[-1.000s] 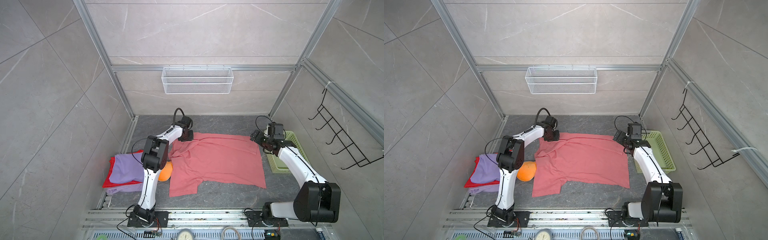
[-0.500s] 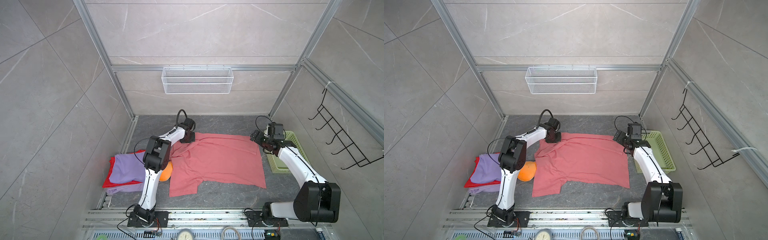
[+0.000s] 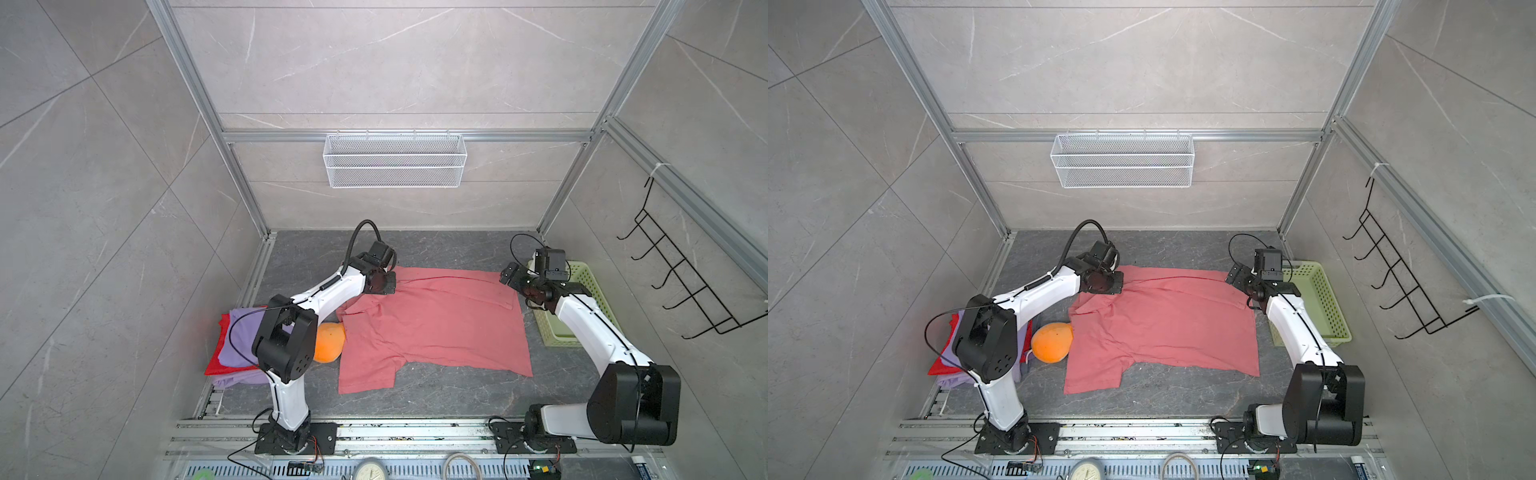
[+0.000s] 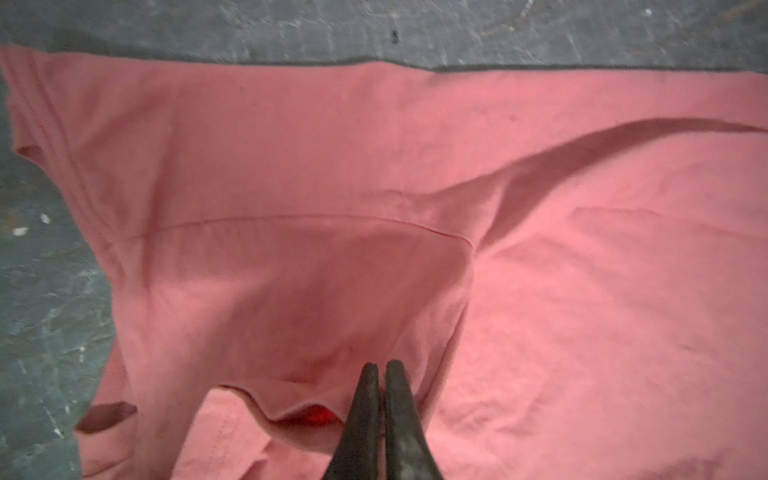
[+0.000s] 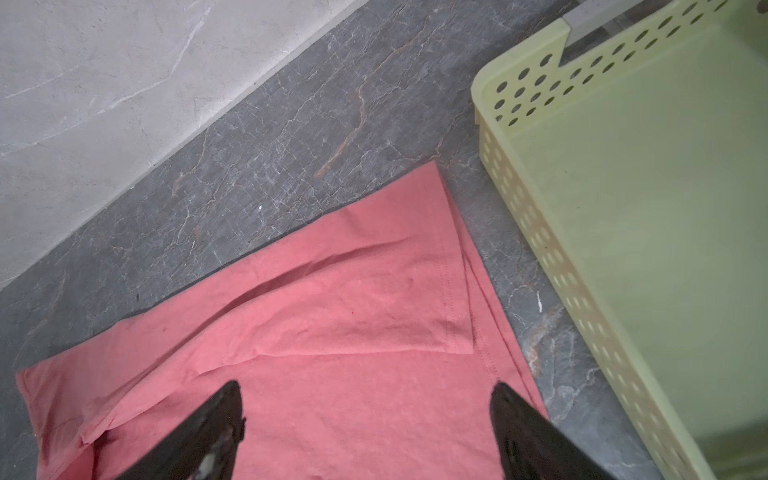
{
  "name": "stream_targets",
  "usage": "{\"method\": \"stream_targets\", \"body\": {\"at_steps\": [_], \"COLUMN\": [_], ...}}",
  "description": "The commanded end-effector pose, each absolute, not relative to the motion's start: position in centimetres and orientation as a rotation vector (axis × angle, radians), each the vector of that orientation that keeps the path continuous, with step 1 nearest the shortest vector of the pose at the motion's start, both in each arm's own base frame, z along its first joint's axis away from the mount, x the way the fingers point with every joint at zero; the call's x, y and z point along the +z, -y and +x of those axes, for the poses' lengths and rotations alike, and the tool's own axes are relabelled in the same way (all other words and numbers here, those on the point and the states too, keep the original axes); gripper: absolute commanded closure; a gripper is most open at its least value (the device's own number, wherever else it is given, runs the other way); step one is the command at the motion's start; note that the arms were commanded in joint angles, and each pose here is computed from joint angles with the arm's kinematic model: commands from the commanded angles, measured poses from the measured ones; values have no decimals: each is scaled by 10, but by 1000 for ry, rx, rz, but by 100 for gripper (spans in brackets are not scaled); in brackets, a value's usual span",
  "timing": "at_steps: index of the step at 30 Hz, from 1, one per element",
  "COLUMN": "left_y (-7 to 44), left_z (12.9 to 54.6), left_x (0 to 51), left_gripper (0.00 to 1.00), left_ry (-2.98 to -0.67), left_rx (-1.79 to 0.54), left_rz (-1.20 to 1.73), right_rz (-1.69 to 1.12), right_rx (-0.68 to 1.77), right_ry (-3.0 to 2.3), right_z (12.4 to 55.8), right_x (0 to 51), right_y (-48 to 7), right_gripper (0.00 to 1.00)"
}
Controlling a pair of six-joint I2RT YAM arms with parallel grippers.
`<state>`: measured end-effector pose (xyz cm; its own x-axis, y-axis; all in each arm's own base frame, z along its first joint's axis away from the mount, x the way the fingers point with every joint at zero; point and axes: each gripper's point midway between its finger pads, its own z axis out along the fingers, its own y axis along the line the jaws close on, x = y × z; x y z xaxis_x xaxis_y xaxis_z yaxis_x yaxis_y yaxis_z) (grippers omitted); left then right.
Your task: Fold and stack the t-shirts
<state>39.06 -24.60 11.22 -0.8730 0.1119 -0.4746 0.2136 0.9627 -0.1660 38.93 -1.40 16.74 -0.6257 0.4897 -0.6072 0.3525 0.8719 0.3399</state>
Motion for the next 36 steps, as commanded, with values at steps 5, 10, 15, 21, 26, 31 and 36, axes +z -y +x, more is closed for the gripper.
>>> {"method": "stream_targets", "body": {"at_steps": [5,10,15,21,26,31,36], "left_y": [266,248,241,213,212,212,210], "left_z": [312,339,388,438,454,450,437], "left_x": [109,138,153,121,92,70,43], "left_gripper": [65,38,36,38,39,40,40], "left_ry": [-2719,-2628,-2573,-2681,-2727,-2777,-2838], "left_rx": [-395,-223,-265,-352,-405,-417,-421], "left_rz": [587,574,393,53,-73,-172,-230], "right_rz": [590,590,604,646,660,647,675], "right_rx": [218,246,280,341,423,465,441], "right_ry": [-2325,-2332,-2328,-2360,-2394,-2454,-2521], "right_z": [386,388,386,384,390,398,409], "right_x": [163,163,160,141,119,93,64], "right_y": [15,12,8,1,-13,-36,-49], "right_gripper": [7,7,7,8,9,10,10]}}
